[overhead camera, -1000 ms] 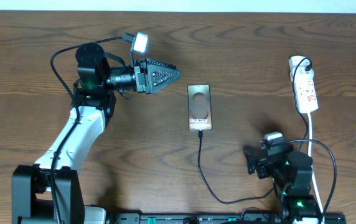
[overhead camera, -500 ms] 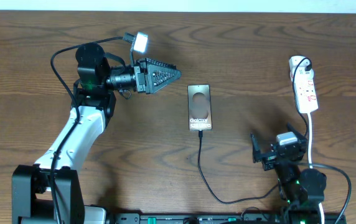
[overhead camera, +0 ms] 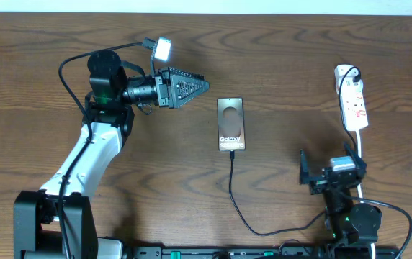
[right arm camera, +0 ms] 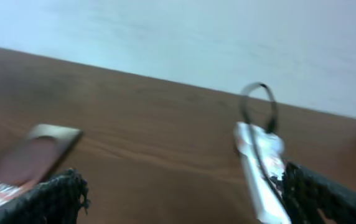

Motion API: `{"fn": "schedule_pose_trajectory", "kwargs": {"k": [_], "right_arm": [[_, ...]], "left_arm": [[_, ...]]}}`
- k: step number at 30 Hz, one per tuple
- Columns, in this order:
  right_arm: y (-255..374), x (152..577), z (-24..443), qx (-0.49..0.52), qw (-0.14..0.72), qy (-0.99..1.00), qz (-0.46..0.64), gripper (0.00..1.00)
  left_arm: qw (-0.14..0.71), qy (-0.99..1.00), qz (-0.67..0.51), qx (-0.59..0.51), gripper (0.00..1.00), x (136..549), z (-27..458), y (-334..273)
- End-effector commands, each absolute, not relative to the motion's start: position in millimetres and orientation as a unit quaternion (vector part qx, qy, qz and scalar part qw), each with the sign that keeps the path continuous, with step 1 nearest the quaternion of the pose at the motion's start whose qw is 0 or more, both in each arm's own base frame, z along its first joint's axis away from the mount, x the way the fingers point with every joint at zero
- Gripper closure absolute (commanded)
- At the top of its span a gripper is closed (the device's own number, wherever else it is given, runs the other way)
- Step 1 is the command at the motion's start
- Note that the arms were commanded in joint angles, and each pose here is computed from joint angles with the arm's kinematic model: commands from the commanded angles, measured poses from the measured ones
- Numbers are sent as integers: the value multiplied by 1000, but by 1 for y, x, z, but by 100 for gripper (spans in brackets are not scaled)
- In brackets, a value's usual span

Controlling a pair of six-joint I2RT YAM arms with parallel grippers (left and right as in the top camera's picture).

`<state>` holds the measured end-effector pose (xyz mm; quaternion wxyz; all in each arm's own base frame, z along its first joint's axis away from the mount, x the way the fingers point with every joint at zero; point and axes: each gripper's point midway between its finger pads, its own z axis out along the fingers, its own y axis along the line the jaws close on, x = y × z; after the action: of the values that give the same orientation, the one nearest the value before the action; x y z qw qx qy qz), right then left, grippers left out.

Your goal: Plug charger to phone and switch on socket

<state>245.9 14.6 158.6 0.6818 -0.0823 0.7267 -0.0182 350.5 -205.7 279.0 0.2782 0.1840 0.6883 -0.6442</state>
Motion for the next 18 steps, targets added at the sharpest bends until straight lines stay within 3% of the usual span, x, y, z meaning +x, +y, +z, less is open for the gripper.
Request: {"fn": "schedule_pose_trajectory", "kwargs": {"k": [1, 18], "right_arm": [[-4, 246, 157, -18, 680, 732, -33, 1], [0, 246, 157, -25, 681, 732, -26, 1]], "left_arm": [[297, 678, -640, 206, 7, 348, 292, -206], [297, 678, -640, 206, 7, 348, 292, -206]]}}
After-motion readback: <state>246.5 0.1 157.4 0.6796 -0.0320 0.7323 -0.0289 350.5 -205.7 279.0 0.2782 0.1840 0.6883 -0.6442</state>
